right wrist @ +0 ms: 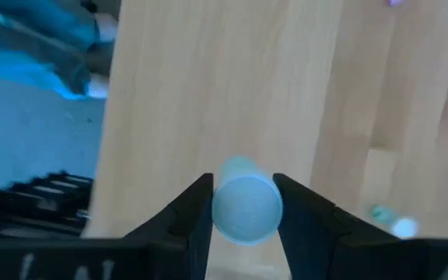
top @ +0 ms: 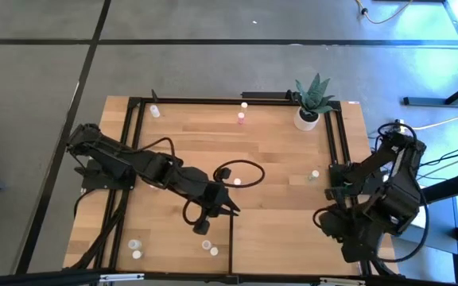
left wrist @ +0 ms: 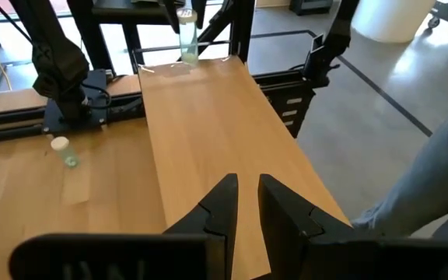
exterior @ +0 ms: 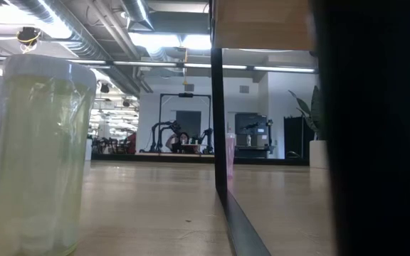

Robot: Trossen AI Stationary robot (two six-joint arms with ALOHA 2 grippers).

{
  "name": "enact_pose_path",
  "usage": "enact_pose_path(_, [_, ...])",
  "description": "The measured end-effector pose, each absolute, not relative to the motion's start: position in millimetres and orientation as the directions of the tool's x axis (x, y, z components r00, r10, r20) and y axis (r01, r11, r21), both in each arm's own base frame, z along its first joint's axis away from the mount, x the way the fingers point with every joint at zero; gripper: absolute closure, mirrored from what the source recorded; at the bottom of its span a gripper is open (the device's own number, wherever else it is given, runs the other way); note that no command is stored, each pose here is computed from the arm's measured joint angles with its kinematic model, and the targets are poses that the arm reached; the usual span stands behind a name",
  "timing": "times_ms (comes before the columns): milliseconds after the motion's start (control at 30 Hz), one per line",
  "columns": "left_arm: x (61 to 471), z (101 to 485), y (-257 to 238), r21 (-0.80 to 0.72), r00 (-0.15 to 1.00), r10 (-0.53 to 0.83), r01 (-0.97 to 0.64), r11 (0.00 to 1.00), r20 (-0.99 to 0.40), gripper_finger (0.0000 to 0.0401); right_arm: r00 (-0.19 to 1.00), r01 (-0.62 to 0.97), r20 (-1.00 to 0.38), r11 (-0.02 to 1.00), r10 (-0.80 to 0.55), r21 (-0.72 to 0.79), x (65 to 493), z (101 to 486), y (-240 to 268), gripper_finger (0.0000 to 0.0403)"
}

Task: Pick and place medicine bottles onto shelf by color
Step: Put the top left blue pill bottle on the shelf

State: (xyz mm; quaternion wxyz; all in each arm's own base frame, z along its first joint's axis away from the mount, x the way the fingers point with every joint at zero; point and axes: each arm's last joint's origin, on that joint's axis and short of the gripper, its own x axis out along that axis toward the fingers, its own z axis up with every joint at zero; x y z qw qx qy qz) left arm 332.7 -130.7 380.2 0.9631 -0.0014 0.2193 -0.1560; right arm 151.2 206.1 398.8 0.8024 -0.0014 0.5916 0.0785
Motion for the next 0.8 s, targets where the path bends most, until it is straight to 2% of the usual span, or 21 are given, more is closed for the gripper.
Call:
enact_pose_path(433, [330.0, 381.0, -138.4, -0.072, 0.852, -0.322, 0.322, 0.944, -0.414, 0.0354, 0.407, -0.034, -0.91, 0.997, 0.079, 0.071, 126.7, 400.7, 220.7, 0.0274])
enact_pose_path(567, [330.3, 381.7, -138.4, -0.073, 0.855, -0.323, 0.322, 0.944, -0.407, 0.0354, 0.406, -0.039, -0.91, 0.996, 0.087, 0.078, 125.6, 402.3, 218.9, 0.0274])
enact_pose_path(800, [330.3, 381.7, -138.3, -0.071, 0.856, -0.321, 0.32, 0.945, -0.406, 0.0354, 0.326, -0.001, -0.935, 0.989, 0.14, 0.148, 118.7, 401.0, 223.6, 0.0274])
